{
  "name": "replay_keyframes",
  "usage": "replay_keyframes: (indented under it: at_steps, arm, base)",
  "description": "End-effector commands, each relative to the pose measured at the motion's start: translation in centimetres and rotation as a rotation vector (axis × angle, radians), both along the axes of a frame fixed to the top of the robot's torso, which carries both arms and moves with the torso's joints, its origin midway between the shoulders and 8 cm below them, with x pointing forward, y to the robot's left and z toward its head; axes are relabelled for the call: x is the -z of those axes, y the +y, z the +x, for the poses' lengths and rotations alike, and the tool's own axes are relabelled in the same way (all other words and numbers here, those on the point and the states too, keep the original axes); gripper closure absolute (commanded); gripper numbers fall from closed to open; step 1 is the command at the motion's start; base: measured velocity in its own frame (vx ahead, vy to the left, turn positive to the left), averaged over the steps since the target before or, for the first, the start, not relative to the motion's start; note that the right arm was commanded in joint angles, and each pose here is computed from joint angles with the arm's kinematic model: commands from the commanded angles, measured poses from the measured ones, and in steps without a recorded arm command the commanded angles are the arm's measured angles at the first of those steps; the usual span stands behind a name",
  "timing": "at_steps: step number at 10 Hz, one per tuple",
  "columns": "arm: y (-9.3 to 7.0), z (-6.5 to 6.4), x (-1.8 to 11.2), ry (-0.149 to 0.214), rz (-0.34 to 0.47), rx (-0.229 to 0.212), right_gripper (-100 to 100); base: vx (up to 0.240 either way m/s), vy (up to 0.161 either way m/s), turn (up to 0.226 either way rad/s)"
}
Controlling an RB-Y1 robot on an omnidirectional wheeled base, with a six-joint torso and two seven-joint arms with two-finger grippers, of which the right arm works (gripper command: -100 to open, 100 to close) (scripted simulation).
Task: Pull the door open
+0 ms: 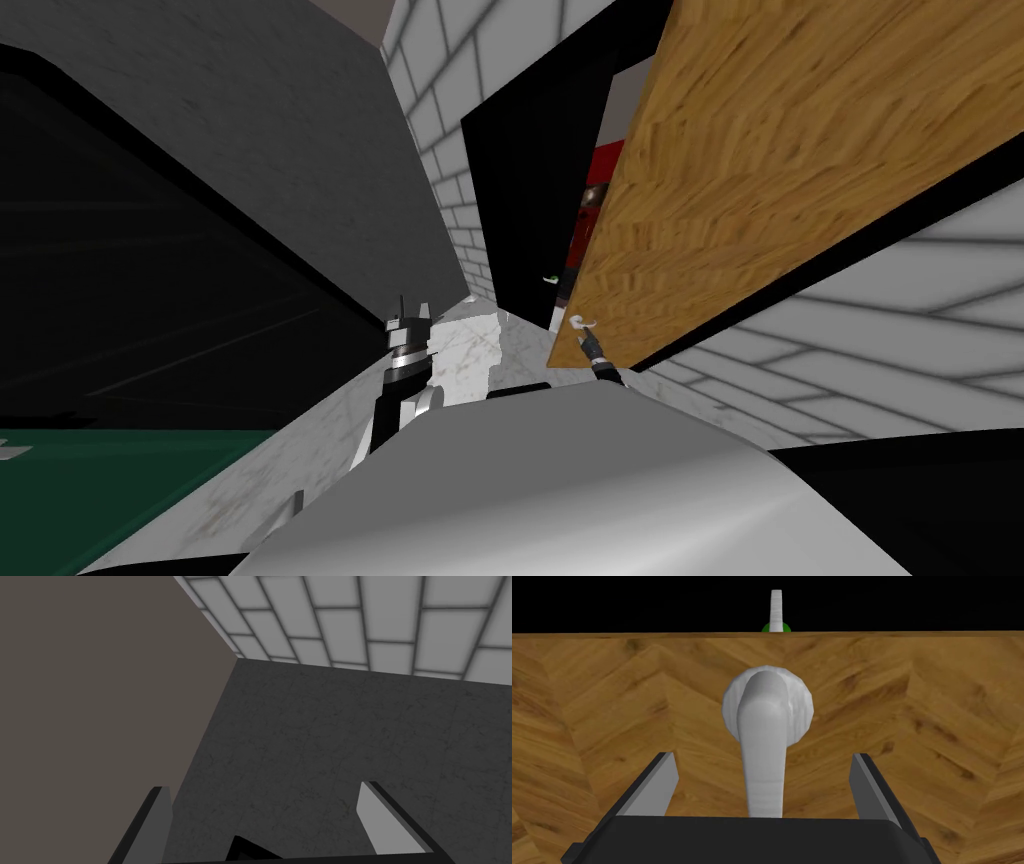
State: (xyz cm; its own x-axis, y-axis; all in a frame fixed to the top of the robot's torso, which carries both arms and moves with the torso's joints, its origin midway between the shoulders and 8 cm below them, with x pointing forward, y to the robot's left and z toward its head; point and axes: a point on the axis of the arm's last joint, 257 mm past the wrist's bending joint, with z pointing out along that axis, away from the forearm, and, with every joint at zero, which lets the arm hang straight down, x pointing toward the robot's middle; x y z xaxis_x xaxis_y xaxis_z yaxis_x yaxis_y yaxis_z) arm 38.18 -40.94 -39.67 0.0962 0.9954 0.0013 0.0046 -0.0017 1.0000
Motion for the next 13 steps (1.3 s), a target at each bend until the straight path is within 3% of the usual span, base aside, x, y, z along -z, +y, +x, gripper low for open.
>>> replay_keyframes:
  at_steps: [1, 2, 3, 4, 9, 13]
  arm:
    - [-2.7, -1.7, -0.3, -0.005, 0.001, 0.035, -100]
    - [-3.7, -2.2, -0.4, -0.007, 0.001, 0.047, -100]
    - [-3.1, -1.9, -0.4, -0.004, 0.0, 0.037, -100]
    - [-3.1, -1.9, -0.4, -0.004, 0.0, 0.037, 100]
    - [-3.1, -1.9, -0.4, -0.004, 0.0, 0.037, 100]
    - [-2.6, -2.1, 0.4, 0.021, -0.002, 0.032, 100]
  base:
    - [0.224, -0.039, 0.211]
    - [0.229, -0.045, 0.169]
    - [0.097, -0.025, 0.028]
    - [-0.013, 0.0, -0.021]
    - [-0.018, 0.004, -0.002]
    - [-0.159, -0.06, 0.12]
